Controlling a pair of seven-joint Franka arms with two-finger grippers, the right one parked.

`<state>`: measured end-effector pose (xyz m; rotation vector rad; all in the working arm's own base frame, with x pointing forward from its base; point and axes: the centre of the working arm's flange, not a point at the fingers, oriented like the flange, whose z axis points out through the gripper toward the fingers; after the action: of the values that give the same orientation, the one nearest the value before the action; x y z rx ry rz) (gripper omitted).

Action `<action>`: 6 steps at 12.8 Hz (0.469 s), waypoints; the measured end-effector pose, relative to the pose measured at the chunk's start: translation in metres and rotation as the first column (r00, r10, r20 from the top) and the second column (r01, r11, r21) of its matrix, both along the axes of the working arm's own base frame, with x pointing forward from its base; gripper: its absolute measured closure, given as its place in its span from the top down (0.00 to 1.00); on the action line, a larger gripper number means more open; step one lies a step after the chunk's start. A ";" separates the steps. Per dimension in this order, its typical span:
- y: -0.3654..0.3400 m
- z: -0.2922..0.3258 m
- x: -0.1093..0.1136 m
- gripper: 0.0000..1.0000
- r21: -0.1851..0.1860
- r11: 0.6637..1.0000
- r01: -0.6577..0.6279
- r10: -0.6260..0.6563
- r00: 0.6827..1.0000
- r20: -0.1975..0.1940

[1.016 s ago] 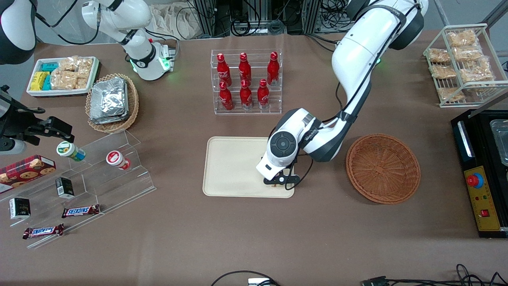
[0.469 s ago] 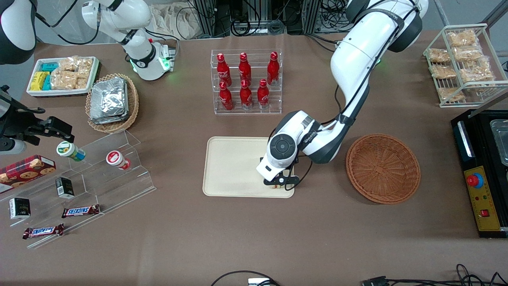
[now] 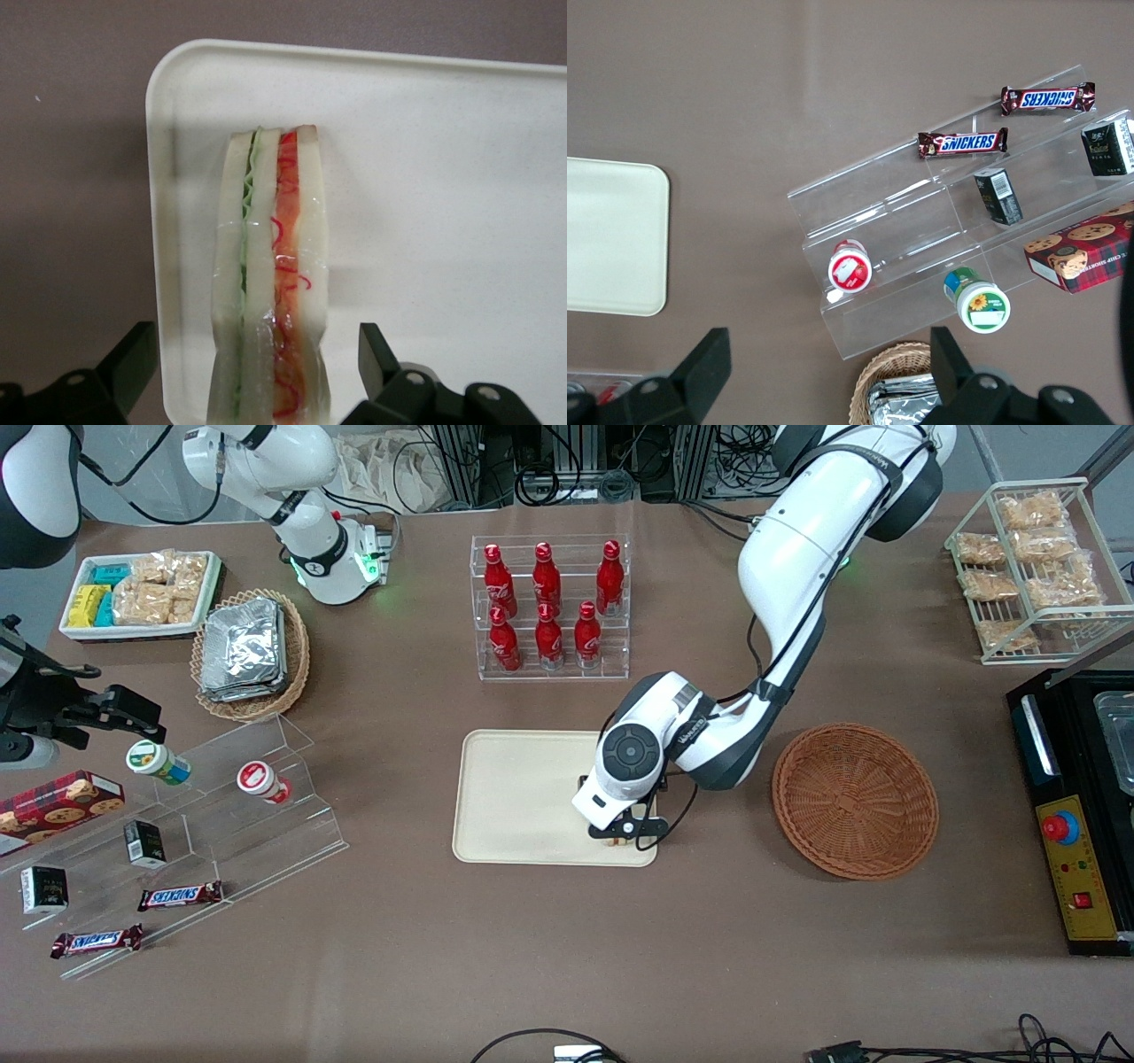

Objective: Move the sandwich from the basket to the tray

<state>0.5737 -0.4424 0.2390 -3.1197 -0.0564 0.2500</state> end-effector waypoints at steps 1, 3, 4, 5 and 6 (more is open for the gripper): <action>0.000 0.004 0.002 1.00 -0.003 1.000 -0.007 0.007 1.000 0.007; 0.003 0.028 0.010 1.00 -0.009 0.998 -0.068 0.068 0.997 0.041; 0.005 0.047 0.012 1.00 -0.012 0.995 -0.102 0.102 0.993 0.063; 0.010 0.068 0.012 1.00 -0.011 0.992 -0.124 0.124 0.989 0.084; 0.017 0.087 0.010 1.00 -0.006 0.990 -0.137 0.137 0.985 0.104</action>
<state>0.5838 -0.4252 0.3265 -3.1289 -0.2733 0.0881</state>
